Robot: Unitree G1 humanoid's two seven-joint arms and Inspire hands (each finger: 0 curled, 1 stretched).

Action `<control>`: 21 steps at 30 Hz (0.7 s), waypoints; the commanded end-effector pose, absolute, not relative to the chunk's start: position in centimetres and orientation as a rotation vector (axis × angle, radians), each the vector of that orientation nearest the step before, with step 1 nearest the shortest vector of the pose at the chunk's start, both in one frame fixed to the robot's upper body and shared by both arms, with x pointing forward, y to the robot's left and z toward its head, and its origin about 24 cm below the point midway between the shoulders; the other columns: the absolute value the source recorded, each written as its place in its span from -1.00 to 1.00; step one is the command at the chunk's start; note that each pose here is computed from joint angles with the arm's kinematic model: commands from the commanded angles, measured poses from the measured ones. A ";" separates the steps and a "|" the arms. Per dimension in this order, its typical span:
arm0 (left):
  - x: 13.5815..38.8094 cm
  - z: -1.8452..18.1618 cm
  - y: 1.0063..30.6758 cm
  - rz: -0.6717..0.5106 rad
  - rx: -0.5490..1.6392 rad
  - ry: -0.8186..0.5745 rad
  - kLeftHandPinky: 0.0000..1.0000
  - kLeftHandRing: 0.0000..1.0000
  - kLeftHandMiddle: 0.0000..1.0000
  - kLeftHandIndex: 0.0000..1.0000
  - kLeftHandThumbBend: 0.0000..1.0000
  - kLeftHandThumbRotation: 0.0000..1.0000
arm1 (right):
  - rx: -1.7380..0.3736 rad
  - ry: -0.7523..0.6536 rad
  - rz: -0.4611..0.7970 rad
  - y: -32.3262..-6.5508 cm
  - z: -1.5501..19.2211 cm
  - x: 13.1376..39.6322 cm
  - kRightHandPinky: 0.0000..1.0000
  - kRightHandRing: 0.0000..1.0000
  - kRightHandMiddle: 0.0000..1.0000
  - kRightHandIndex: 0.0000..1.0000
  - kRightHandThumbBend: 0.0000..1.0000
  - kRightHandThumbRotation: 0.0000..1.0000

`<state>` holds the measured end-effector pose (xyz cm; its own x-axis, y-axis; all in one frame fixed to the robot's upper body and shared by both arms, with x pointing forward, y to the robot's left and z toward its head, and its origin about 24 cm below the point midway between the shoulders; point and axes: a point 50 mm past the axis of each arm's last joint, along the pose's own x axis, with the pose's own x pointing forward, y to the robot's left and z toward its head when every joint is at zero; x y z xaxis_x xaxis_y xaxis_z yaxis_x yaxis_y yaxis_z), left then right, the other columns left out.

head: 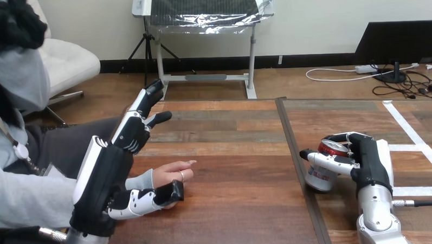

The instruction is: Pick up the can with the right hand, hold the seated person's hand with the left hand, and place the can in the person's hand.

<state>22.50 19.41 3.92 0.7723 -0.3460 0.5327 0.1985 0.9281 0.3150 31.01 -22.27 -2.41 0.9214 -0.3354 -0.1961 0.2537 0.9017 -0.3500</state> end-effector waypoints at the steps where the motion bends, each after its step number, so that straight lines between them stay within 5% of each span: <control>1: 23.8 5.3 19.8 -0.276 0.288 -0.664 0.71 0.91 0.97 0.90 1.00 0.05 | -0.298 0.068 -0.307 -21.2 2.1 34.3 -0.28 -0.19 -0.05 -0.01 0.70 -1.00; 21: 24.1 5.2 20.8 -0.242 0.411 -0.599 0.73 0.91 0.95 0.91 1.00 -0.04 | -0.304 -0.058 -0.278 -20.5 4.1 35.2 -0.27 -0.18 -0.04 0.01 0.61 -1.00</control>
<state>22.90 20.24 3.66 0.8202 -0.3489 0.4534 0.1511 0.8965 0.4165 31.28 -22.02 -1.82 0.9371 -0.3179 -0.1439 0.2539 0.9041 -0.3437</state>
